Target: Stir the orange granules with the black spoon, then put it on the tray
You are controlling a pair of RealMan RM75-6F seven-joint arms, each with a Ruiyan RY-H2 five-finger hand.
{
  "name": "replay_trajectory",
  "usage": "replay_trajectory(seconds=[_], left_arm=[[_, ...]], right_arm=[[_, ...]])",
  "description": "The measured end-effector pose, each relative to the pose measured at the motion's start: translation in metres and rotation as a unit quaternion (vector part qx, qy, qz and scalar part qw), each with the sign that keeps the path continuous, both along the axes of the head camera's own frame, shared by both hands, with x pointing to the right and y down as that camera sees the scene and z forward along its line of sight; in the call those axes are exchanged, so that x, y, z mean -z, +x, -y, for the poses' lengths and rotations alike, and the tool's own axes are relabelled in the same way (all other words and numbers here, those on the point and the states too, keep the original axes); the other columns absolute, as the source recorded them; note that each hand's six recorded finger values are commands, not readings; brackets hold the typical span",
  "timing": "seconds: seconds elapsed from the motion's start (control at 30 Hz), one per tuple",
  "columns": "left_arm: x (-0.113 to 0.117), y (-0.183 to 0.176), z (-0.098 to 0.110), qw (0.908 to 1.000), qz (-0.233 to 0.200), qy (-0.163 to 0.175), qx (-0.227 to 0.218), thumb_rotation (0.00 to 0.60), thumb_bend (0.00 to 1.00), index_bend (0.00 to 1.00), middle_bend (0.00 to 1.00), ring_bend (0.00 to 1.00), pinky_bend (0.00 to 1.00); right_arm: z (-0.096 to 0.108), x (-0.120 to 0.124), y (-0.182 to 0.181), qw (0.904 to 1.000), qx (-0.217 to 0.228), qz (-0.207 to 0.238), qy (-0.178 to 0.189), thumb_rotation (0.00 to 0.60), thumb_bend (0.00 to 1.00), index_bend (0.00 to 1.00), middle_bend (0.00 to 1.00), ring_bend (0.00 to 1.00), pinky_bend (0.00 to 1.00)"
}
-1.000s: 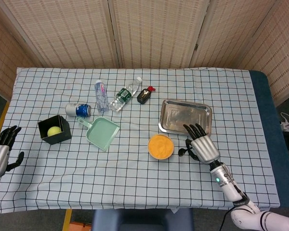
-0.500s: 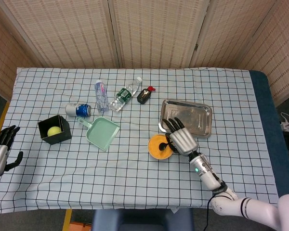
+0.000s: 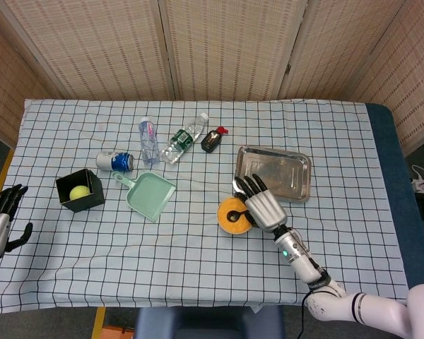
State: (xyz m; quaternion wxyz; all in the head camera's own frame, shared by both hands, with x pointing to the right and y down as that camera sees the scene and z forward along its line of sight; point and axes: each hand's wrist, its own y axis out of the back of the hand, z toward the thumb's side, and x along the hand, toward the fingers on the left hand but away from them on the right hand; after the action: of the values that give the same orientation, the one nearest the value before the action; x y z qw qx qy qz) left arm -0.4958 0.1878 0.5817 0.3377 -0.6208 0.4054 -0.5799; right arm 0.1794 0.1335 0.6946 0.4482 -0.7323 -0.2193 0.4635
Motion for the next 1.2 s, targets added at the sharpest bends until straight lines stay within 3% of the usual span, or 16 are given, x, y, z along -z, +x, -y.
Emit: replay_trajectory(seconds=[0.17, 0.4, 0.7, 0.83, 1.0, 1.2], left_arm=[[0.0, 0.0, 0.0, 1.0, 0.002, 0.002, 0.0, 0.6, 0.46, 0.0, 0.0, 0.0, 0.18], [-0.004, 0.001, 0.0, 1.0, 0.008, -0.004, 0.0, 0.6, 0.46, 0.0, 0.0, 0.0, 0.18], [-0.008, -0.001, 0.002, 0.9998, 0.015, -0.008, 0.005, 0.6, 0.46, 0.0, 0.0, 0.0, 0.18], [-0.008, -0.002, 0.003, 0.9998, 0.017, -0.008, 0.008, 0.6, 0.46, 0.0, 0.0, 0.0, 0.18], [-0.006, -0.004, 0.002, 0.9997, 0.019, -0.004, 0.01, 0.6, 0.46, 0.0, 0.0, 0.0, 0.18], [-0.009, -0.004, 0.002, 0.9997, 0.022, -0.009, 0.011, 0.6, 0.46, 0.0, 0.0, 0.0, 0.18]], right_arm=[[-0.002, 0.016, 0.021, 0.9995, -0.015, 0.001, 0.027, 0.6, 0.35, 0.29, 0.0, 0.0, 0.0], [-0.002, 0.024, 0.045, 0.9983, -0.027, -0.005, 0.05, 0.6, 0.35, 0.39, 0.0, 0.0, 0.0], [0.014, -0.002, 0.058, 0.9973, -0.005, -0.051, 0.052, 0.6, 0.34, 0.47, 0.0, 0.0, 0.0], [0.015, -0.012, 0.061, 0.9968, 0.002, -0.056, 0.058, 0.6, 0.34, 0.44, 0.0, 0.0, 0.0], [0.012, -0.018, 0.068, 0.9946, 0.015, -0.054, 0.087, 0.6, 0.34, 0.38, 0.0, 0.0, 0.0], [0.006, -0.03, 0.088, 0.9905, 0.023, -0.055, 0.124, 0.6, 0.32, 0.43, 0.0, 0.0, 0.0]])
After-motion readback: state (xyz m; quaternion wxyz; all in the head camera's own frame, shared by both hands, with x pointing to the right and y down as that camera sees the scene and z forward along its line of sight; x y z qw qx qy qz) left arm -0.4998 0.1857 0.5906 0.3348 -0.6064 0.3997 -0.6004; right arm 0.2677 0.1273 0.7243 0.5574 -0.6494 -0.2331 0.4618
